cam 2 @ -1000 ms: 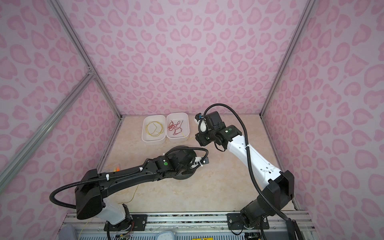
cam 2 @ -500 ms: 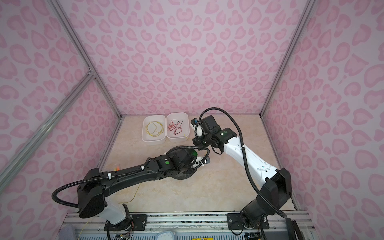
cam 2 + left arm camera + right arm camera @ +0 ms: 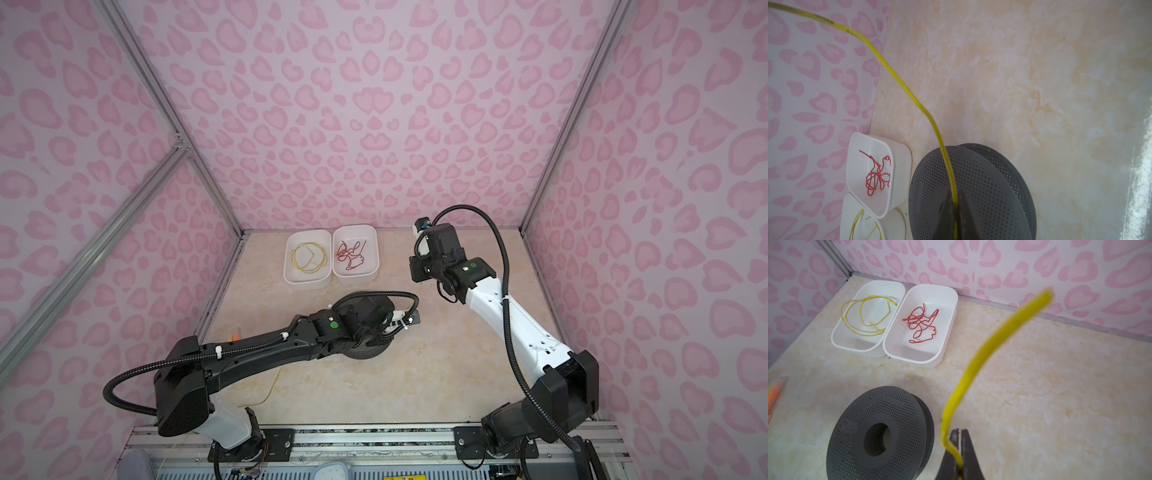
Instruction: Wrap the cables
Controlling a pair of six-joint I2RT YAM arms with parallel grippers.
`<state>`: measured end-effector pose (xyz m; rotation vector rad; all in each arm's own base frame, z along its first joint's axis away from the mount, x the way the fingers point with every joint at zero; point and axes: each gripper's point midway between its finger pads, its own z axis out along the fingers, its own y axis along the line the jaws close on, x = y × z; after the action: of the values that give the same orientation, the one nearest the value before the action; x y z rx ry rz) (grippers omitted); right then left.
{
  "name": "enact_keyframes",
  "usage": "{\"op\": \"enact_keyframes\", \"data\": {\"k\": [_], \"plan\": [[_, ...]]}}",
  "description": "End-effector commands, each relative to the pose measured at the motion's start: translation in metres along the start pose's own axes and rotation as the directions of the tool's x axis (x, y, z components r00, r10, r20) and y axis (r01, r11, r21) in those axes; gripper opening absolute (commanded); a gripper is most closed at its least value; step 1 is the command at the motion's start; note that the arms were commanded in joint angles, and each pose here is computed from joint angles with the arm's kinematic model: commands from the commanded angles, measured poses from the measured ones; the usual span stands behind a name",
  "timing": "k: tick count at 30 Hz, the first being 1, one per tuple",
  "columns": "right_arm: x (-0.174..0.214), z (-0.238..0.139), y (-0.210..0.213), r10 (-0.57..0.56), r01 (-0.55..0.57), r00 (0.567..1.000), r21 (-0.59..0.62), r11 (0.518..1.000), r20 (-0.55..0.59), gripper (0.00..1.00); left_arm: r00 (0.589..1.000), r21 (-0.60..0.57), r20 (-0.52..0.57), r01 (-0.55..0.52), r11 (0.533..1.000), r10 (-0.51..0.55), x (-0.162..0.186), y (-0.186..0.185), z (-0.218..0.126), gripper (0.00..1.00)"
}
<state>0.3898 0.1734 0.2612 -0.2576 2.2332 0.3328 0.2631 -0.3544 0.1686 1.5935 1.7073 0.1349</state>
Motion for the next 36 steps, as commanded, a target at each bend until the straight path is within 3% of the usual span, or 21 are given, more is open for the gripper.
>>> {"op": "enact_keyframes", "data": {"k": [1, 3, 5, 9, 13, 19, 21, 23, 25, 26, 28, 30, 33, 36], "plan": [[-0.028, -0.010, -0.011, 0.198, -0.187, 0.968, -0.081, 0.979, 0.153, 0.00, 1.000, 0.009, -0.001, 0.009, 1.000, -0.009, -0.001, -0.001, -0.001, 0.03], [-0.028, -0.018, -0.033, 0.314, -0.301, 0.929, -0.093, 0.949, 0.199, 0.00, 1.000, 0.005, 0.002, 0.024, 1.000, -0.024, -0.003, 0.001, 0.000, 0.04], [-0.032, -0.032, -0.062, 0.438, -0.418, 0.858, -0.129, 0.899, 0.268, 0.00, 0.999, 0.000, 0.010, 0.045, 0.999, -0.045, -0.006, 0.003, 0.001, 0.04], [-0.026, -0.060, -0.115, 0.637, -0.601, 0.675, -0.225, 0.767, 0.372, 0.00, 0.994, 0.013, 0.028, 0.103, 0.995, -0.103, -0.013, 0.006, 0.006, 0.04], [-0.022, -0.081, -0.143, 0.726, -0.669, 0.537, -0.308, 0.677, 0.430, 0.00, 0.990, 0.040, 0.036, 0.135, 0.990, -0.137, -0.021, 0.004, 0.015, 0.03], [-0.019, -0.104, -0.179, 0.784, -0.717, 0.397, -0.372, 0.590, 0.477, 0.00, 0.988, 0.084, 0.039, 0.148, 0.985, -0.151, -0.026, -0.004, 0.024, 0.03], [-0.022, -0.107, -0.181, 0.787, -0.709, 0.395, -0.387, 0.589, 0.474, 0.00, 0.987, 0.099, 0.043, 0.149, 0.984, -0.154, -0.028, -0.007, 0.026, 0.03], [-0.027, -0.104, -0.175, 0.794, -0.697, 0.424, -0.403, 0.594, 0.436, 0.01, 0.986, 0.110, 0.058, 0.152, 0.982, -0.159, -0.033, -0.007, 0.027, 0.03], [-0.032, -0.101, -0.158, 0.777, -0.649, 0.500, -0.428, 0.629, 0.383, 0.37, 0.981, 0.113, 0.083, 0.166, 0.980, -0.176, -0.045, -0.002, 0.028, 0.03], [-0.032, -0.099, -0.151, 0.768, -0.638, 0.528, -0.428, 0.640, 0.362, 0.47, 0.978, 0.115, 0.094, 0.173, 0.978, -0.184, -0.051, 0.002, 0.028, 0.03], [-0.024, -0.103, -0.147, 0.762, -0.641, 0.539, -0.412, 0.648, 0.360, 0.57, 0.971, 0.126, 0.109, 0.200, 0.972, -0.214, -0.061, 0.009, 0.030, 0.03], [-0.014, -0.108, -0.148, 0.763, -0.657, 0.521, -0.391, 0.645, 0.384, 0.64, 0.960, 0.144, 0.128, 0.231, 0.962, -0.250, -0.070, 0.017, 0.032, 0.03], [0.004, -0.114, -0.145, 0.748, -0.675, 0.545, -0.332, 0.660, 0.378, 0.72, 0.935, 0.179, 0.162, 0.286, 0.941, -0.315, -0.081, 0.032, 0.032, 0.03], [0.021, -0.111, -0.136, 0.757, -0.683, 0.560, -0.328, 0.652, 0.338, 0.73, 0.914, 0.200, 0.206, 0.310, 0.930, -0.349, -0.093, 0.047, 0.028, 0.03]]}}
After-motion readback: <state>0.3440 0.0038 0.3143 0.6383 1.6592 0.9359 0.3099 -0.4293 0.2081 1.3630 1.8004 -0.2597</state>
